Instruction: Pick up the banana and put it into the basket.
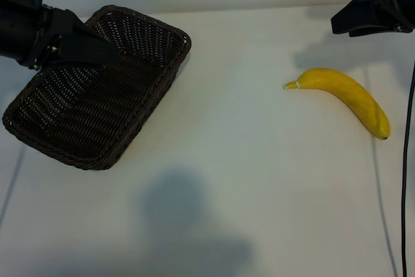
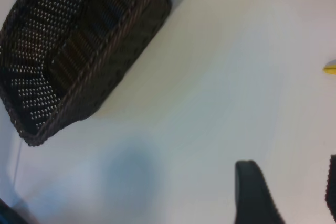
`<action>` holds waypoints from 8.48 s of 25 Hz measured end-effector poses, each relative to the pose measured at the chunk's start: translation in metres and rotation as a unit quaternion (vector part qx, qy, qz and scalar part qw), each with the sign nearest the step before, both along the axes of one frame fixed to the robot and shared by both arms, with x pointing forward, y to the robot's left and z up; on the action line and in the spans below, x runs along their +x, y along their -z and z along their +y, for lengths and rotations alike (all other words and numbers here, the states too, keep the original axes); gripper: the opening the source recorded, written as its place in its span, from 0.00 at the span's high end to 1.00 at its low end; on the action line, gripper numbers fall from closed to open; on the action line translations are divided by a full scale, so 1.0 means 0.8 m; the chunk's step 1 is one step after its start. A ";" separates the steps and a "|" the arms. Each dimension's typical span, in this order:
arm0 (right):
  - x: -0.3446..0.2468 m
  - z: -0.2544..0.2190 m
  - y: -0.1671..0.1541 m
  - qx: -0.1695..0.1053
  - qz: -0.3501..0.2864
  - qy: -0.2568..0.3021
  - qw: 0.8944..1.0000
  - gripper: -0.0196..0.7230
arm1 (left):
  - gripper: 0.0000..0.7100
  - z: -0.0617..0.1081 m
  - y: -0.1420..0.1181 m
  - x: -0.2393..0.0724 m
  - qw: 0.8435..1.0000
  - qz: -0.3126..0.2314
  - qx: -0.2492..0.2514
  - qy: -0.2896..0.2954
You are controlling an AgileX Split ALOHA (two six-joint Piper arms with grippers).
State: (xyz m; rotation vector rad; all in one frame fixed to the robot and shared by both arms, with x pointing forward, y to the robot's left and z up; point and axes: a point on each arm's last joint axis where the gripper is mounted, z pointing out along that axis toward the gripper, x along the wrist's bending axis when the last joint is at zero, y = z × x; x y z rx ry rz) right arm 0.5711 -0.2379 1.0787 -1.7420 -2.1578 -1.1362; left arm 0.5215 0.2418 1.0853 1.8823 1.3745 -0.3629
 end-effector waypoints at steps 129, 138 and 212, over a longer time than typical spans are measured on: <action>0.002 0.002 -0.003 0.014 -0.008 0.003 1.000 0.48 | 0.37 0.137 0.139 -0.064 0.829 0.224 0.036 -0.512; 0.002 0.002 -0.003 0.014 -0.008 0.003 1.000 0.48 | 0.37 0.138 0.147 -0.062 0.819 0.239 0.036 -0.520; 0.001 0.002 -0.003 0.015 -0.006 -0.002 1.000 0.48 | 0.59 0.124 0.060 0.058 0.940 0.202 0.173 -0.214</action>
